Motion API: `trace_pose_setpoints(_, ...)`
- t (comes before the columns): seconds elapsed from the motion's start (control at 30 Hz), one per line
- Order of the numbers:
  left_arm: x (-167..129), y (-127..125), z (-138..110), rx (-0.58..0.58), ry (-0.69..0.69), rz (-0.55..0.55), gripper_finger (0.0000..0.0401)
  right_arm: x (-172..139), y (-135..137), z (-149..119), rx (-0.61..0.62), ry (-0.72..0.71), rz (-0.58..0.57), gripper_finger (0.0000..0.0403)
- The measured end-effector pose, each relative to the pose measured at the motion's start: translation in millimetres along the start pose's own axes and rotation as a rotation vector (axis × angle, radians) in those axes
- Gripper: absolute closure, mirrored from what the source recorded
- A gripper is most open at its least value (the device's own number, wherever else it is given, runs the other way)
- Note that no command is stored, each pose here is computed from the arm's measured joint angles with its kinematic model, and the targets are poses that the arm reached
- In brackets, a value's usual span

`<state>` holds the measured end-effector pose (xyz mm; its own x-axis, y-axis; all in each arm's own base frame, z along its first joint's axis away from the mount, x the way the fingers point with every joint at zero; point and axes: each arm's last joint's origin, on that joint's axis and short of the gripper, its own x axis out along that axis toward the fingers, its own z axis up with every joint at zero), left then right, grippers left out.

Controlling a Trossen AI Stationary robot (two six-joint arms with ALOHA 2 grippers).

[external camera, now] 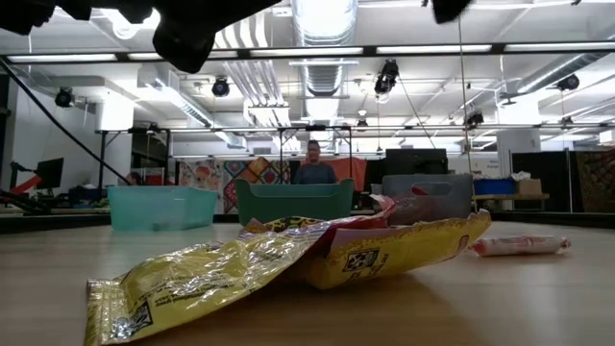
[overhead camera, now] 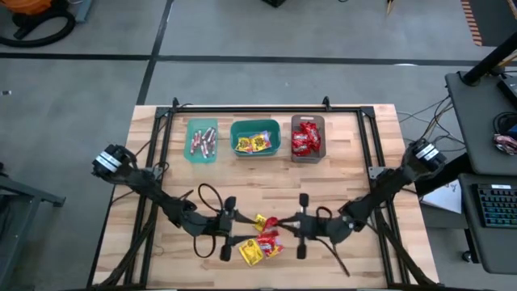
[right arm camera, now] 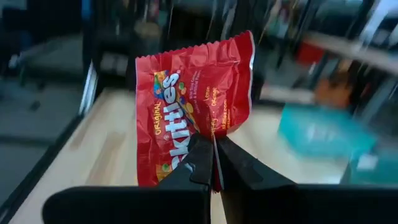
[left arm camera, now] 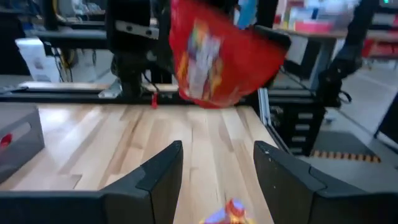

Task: Sort candy
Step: Put the red candy into the black bin

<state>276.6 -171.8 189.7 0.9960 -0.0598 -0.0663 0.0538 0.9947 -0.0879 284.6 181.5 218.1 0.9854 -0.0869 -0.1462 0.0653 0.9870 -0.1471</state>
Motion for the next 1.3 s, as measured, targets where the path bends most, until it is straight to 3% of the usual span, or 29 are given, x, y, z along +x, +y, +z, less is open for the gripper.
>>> trace_pose_setpoints(0.13,3,0,-1,-0.031,-0.066,0.042,0.0220,16,-1,1,-0.022,-0.109,-0.049,0.0394)
trace_pose_setpoints(0.3,3,0,3,-0.051,-0.112,0.051,0.0220,36,1,-5,-0.027,-0.089,-0.094,0.0394)
trace_pose_setpoints(0.5,3,2,3,-0.046,-0.115,0.142,0.0220,47,8,-2,-0.100,-0.066,-0.155,0.0394)
trace_pose_setpoints(0.77,-5,3,6,-0.009,-0.014,0.165,0.0220,39,-7,24,-0.162,0.062,-0.392,0.0394)
trace_pose_setpoints(0.87,-12,7,11,-0.011,0.048,0.202,0.0220,34,-27,35,-0.153,0.166,-0.487,0.0394)
trace_pose_setpoints(1.0,-23,13,20,-0.031,0.102,0.231,0.0220,30,-72,41,-0.038,0.351,-0.598,0.0394)
trace_pose_setpoints(1.17,-33,18,28,-0.032,0.139,0.242,0.0220,23,-142,23,0.142,0.644,-0.810,0.0394)
trace_pose_setpoints(1.3,-35,19,30,-0.020,0.146,0.244,0.0220,23,-194,-1,0.250,0.785,-0.957,0.0394)
